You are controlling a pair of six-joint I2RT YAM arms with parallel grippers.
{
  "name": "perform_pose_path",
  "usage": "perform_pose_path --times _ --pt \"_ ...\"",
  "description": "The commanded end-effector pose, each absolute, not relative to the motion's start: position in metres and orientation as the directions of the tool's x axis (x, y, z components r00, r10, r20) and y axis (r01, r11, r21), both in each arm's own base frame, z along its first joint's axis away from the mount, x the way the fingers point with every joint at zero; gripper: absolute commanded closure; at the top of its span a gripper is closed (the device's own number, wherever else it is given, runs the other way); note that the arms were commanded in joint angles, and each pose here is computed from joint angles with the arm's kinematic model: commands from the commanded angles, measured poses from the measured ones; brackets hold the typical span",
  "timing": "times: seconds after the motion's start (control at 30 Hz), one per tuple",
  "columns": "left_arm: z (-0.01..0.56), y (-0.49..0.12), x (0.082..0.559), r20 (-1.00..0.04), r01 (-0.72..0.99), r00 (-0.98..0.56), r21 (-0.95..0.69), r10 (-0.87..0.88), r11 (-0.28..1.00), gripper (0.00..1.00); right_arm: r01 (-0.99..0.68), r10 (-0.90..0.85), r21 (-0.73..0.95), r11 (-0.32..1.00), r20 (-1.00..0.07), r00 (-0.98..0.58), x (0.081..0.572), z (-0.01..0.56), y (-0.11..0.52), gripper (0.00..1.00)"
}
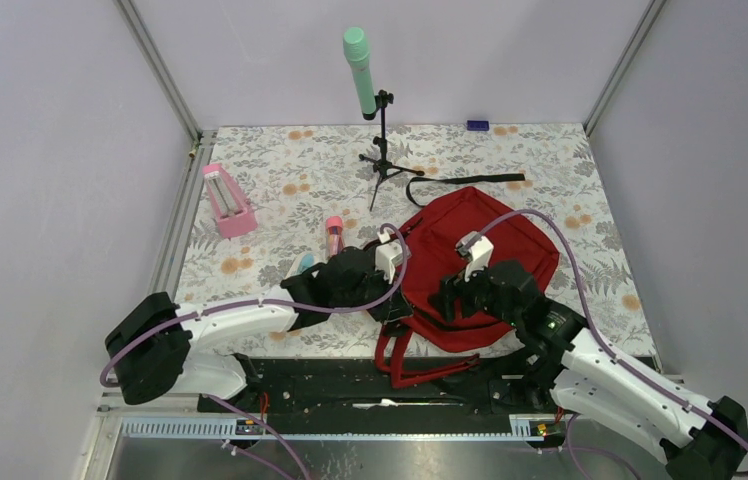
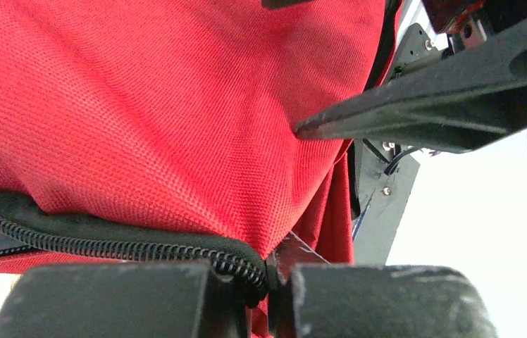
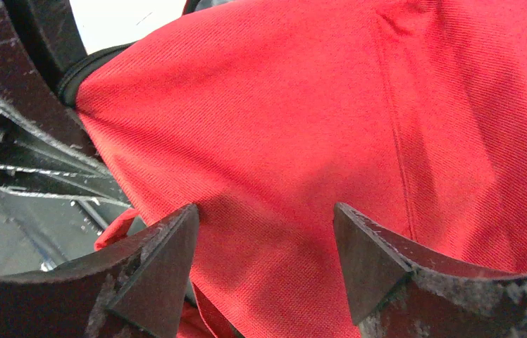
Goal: Pack the student bag
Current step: Zip the student bag at the center of the board.
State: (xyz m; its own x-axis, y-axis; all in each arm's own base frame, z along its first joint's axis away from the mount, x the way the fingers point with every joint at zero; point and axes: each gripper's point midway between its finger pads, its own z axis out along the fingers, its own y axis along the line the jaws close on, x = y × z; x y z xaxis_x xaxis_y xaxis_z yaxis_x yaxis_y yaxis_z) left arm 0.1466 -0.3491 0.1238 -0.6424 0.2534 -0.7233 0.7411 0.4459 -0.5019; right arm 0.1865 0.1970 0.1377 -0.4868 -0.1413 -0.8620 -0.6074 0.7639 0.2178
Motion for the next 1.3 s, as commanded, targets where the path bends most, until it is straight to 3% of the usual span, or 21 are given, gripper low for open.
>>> perform_pose_path --times 0.0,0.4,0.63,0.8,0.9,1.0,1.07,1.27 --pt "0.149 -0.353 0.144 -0.750 0.748 -0.633 -0.528 0.191 0.403 1.00 -0.708 -0.138 0.246 0.662 -0.888 -0.438 0.181 0.161 0.225 0.23" --pt "0.143 -0.348 0.149 -0.755 0.747 -0.624 -0.500 0.202 0.439 1.00 -0.765 -0.074 0.364 0.531 -0.880 -0.470 0.175 0.172 0.262 0.23" --pt "0.145 -0.346 0.149 -0.767 0.752 -0.613 -0.490 0.193 0.442 1.00 -0.728 -0.113 0.333 0.599 -0.865 -0.488 0.183 0.153 0.252 0.31" --pt "0.142 -0.344 0.149 -0.761 0.750 -0.616 -0.487 0.202 0.448 1.00 -0.728 -0.122 0.322 0.605 -0.866 -0.485 0.183 0.152 0.250 0.27" --pt "0.143 -0.343 0.149 -0.765 0.748 -0.615 -0.487 0.193 0.450 1.00 -0.697 -0.107 0.298 0.652 -0.875 -0.473 0.191 0.148 0.243 0.38" --pt "0.141 -0.342 0.150 -0.769 0.747 -0.612 -0.484 0.186 0.456 1.00 -0.661 -0.074 0.288 0.693 -0.883 -0.463 0.201 0.152 0.239 0.70" --pt "0.138 -0.340 0.151 -0.770 0.742 -0.613 -0.485 0.176 0.462 1.00 -0.631 -0.024 0.309 0.712 -0.887 -0.461 0.208 0.159 0.239 0.98" --pt "0.128 -0.328 0.160 -0.787 0.697 -0.612 -0.490 0.079 0.524 1.00 -0.498 0.097 0.375 0.781 -0.862 -0.497 0.223 0.162 0.231 1.00"
